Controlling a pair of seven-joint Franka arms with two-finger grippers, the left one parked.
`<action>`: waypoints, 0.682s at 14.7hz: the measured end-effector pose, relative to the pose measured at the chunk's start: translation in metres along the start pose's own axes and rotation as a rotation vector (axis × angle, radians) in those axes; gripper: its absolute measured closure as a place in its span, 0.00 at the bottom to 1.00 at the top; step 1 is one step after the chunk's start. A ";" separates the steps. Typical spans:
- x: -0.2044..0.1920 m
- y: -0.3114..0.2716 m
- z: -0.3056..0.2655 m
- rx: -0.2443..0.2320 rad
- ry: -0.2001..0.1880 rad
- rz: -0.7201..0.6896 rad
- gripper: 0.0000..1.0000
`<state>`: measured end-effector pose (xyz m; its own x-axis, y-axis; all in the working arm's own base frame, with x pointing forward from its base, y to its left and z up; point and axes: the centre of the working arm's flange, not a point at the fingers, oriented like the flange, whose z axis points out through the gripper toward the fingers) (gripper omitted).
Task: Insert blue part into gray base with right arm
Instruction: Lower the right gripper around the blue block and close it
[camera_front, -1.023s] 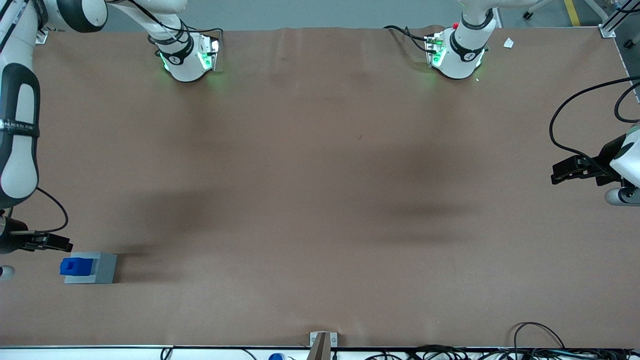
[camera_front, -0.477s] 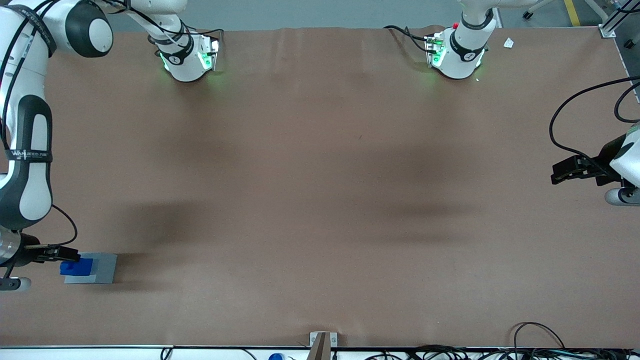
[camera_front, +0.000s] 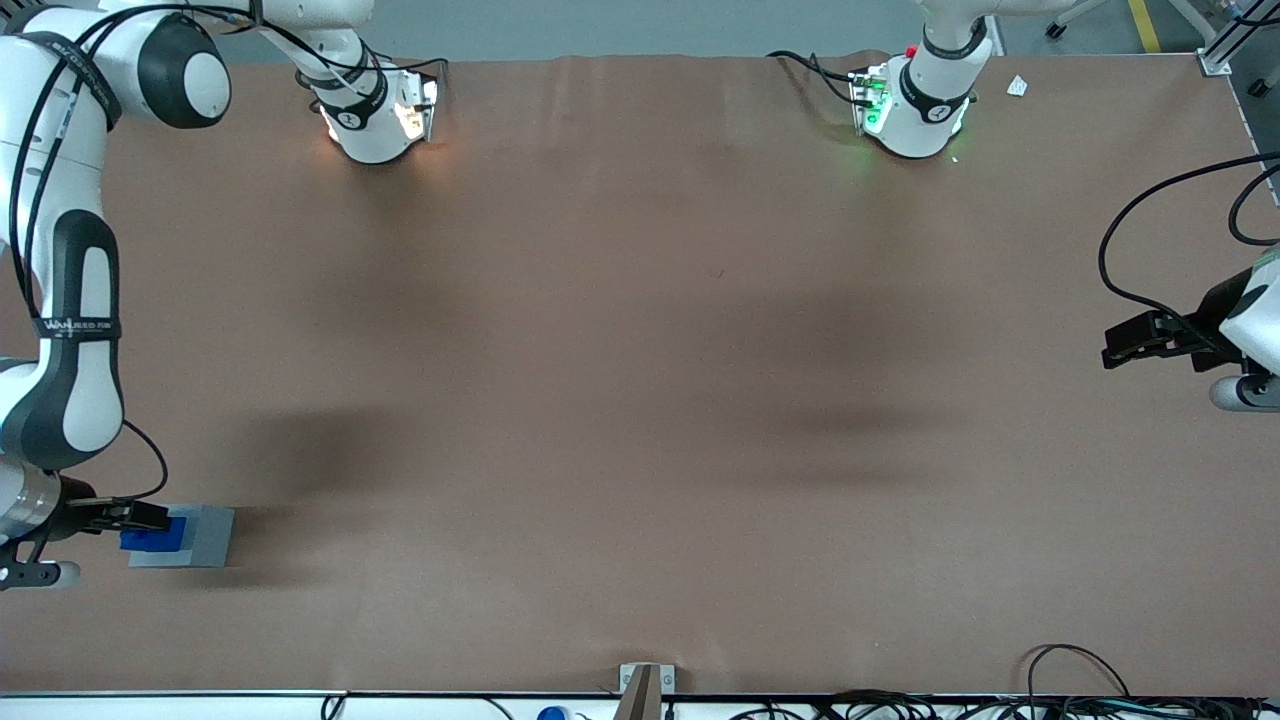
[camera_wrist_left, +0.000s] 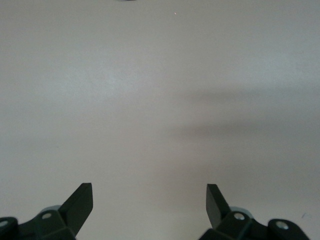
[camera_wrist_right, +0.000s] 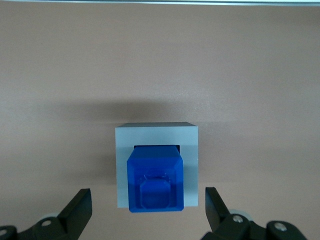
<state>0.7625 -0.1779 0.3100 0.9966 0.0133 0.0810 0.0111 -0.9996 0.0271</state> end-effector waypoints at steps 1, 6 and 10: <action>0.001 0.000 0.001 -0.002 0.008 0.000 0.00; 0.004 0.003 0.014 -0.012 0.035 0.002 0.03; 0.002 0.007 0.026 -0.012 0.030 0.008 0.15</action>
<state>0.7665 -0.1859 0.2847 0.9938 0.0064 0.1112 0.0021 -0.9993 0.0383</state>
